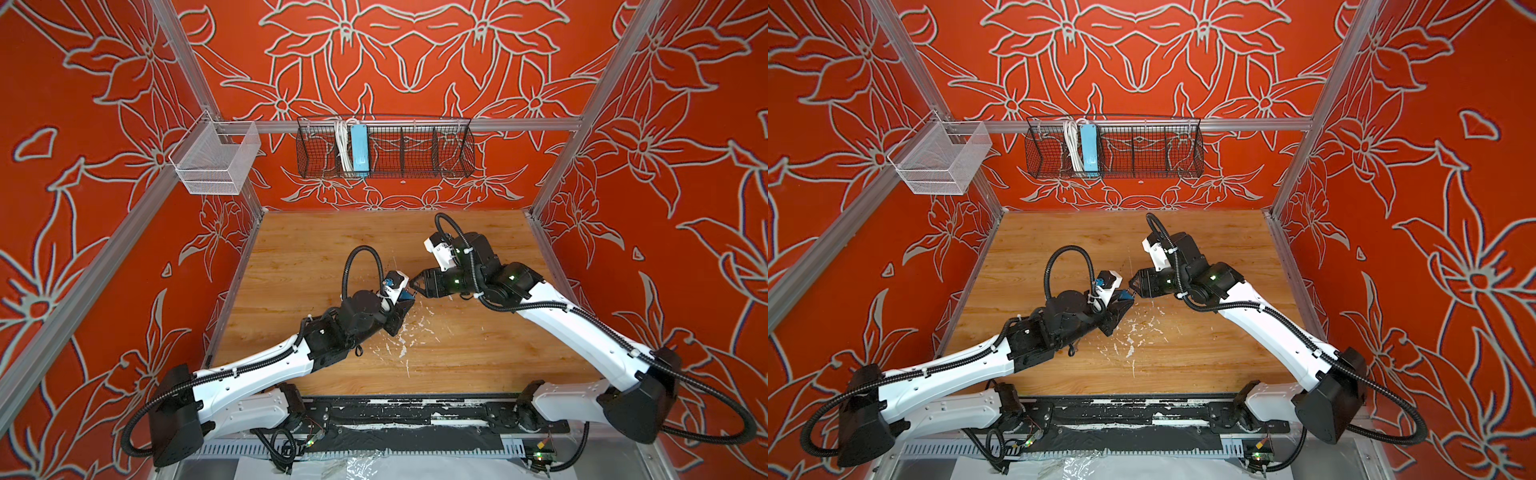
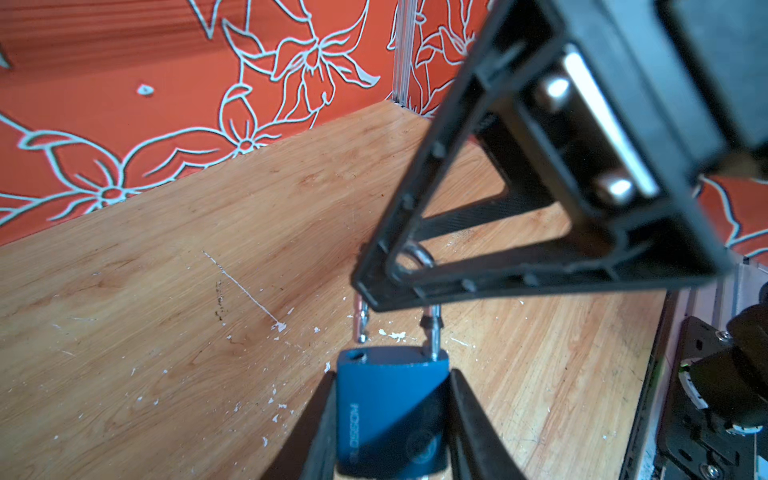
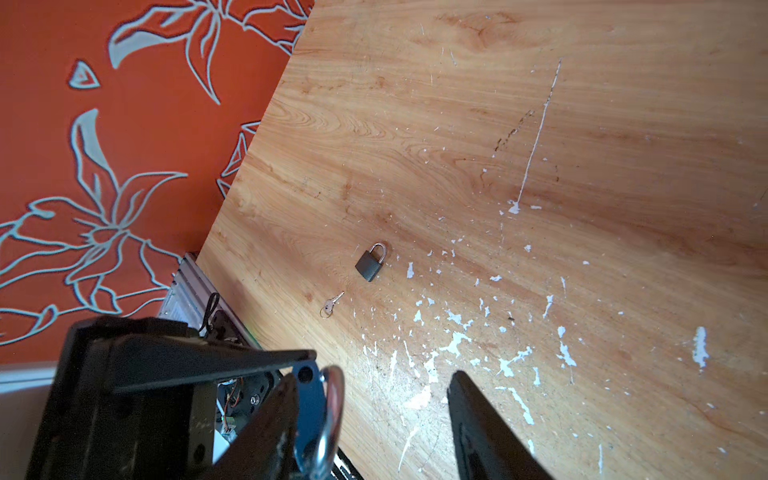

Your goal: Unlock with the key

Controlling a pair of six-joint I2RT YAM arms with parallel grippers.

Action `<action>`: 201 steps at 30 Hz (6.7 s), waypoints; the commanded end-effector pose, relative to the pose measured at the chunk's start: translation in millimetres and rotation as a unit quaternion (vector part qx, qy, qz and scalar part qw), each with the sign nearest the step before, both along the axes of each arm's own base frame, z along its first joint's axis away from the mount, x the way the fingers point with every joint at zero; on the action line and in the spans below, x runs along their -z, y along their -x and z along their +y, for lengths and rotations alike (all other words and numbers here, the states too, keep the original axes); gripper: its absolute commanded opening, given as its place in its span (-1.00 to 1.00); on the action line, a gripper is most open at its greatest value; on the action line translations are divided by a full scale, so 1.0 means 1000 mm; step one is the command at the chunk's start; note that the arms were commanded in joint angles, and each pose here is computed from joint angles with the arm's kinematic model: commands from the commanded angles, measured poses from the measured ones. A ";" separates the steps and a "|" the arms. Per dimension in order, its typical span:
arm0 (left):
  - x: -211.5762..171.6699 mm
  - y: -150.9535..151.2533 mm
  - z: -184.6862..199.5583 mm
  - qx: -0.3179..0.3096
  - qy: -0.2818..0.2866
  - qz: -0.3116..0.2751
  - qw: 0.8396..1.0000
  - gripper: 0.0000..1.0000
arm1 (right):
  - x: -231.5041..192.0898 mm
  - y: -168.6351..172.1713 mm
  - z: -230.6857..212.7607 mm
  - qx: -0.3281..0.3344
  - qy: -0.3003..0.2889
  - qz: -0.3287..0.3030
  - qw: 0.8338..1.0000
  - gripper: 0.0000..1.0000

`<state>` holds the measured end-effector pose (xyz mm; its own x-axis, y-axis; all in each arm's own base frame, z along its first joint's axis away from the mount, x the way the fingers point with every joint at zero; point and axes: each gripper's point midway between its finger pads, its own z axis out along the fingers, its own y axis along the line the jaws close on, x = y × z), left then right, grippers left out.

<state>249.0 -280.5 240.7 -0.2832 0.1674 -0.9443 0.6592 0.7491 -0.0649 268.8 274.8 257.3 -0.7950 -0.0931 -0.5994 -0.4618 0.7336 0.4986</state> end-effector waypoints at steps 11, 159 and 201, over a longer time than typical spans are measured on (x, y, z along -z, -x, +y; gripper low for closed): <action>-0.014 0.000 -0.003 0.010 0.021 -0.020 1.000 -1.00 | 0.001 -0.015 -0.016 0.013 0.074 -0.031 0.997 0.30; 0.189 -0.142 0.012 -0.387 -0.098 0.370 0.839 -1.00 | -0.136 -0.024 -0.052 0.069 -0.164 -0.085 0.980 0.95; 0.098 -0.089 0.067 -0.382 0.033 0.367 0.848 0.64 | -0.126 -0.008 -0.030 0.013 -0.189 -0.089 0.978 0.95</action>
<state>343.3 -233.1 129.3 -0.8382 -0.3172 -0.4437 -0.2110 0.9388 -0.2724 283.6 239.2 382.9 -0.6955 0.2015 -0.6897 -0.5059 0.5444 0.6691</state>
